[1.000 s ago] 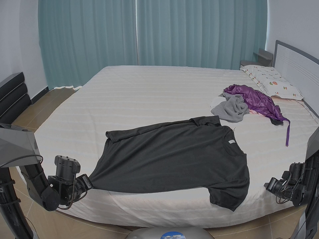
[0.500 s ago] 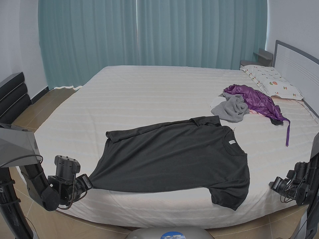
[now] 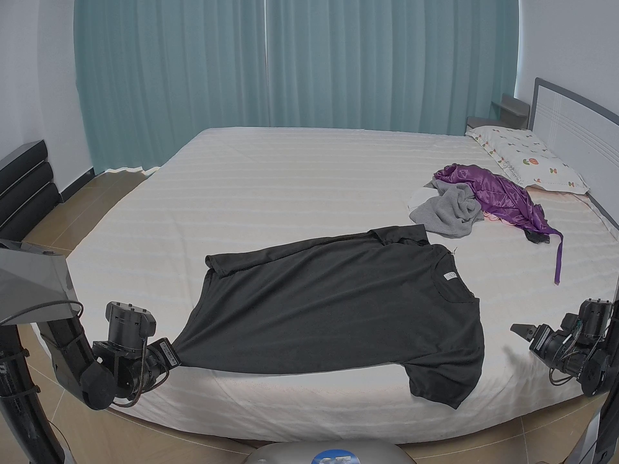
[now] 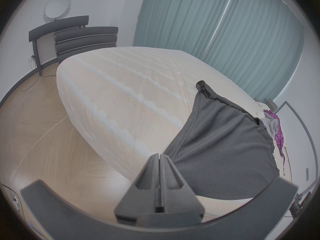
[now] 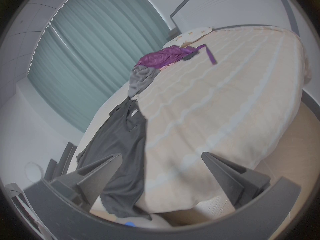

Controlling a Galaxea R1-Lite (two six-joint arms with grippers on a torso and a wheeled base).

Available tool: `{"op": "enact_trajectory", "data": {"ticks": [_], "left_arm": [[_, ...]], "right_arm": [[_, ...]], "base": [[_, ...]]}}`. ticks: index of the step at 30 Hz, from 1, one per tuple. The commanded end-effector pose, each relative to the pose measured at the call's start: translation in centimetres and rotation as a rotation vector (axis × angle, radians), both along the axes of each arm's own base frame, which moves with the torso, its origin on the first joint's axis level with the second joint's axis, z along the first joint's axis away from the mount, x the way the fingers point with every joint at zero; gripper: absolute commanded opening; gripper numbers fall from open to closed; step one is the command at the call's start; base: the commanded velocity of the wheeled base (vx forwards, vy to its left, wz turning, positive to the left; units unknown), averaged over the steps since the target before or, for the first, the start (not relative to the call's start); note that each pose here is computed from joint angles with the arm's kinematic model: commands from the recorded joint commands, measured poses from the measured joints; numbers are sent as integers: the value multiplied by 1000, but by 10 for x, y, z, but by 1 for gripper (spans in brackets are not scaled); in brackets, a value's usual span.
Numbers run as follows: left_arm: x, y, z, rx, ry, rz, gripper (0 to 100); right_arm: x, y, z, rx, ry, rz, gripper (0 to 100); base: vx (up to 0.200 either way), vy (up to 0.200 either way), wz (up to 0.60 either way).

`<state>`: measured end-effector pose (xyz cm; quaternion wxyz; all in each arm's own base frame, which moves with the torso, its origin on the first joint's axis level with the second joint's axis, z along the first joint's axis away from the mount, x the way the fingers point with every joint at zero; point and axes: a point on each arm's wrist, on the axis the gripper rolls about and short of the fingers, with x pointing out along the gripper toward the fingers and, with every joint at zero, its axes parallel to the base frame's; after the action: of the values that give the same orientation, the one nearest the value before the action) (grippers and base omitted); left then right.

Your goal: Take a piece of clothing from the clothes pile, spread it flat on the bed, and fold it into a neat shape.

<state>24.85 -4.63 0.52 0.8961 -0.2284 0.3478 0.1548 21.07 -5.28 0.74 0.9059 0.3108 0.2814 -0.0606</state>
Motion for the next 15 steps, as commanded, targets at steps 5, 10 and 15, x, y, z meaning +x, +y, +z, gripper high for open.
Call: {"op": "enact_trajectory", "data": {"ticks": [5,10,15], "left_arm": [[0,0,0,-2,1,1,0],[0,0,0,-3,1,-2,0],[0,0,0,-3,1,-2,0]], "right_arm": [[-15,43,17,91,66,228,100],[-22,55,7,161,157,391,100],[-18,58,-2,155,176,432,100]], "base": [[0,0,0],[0,0,0],[0,0,0]]}}
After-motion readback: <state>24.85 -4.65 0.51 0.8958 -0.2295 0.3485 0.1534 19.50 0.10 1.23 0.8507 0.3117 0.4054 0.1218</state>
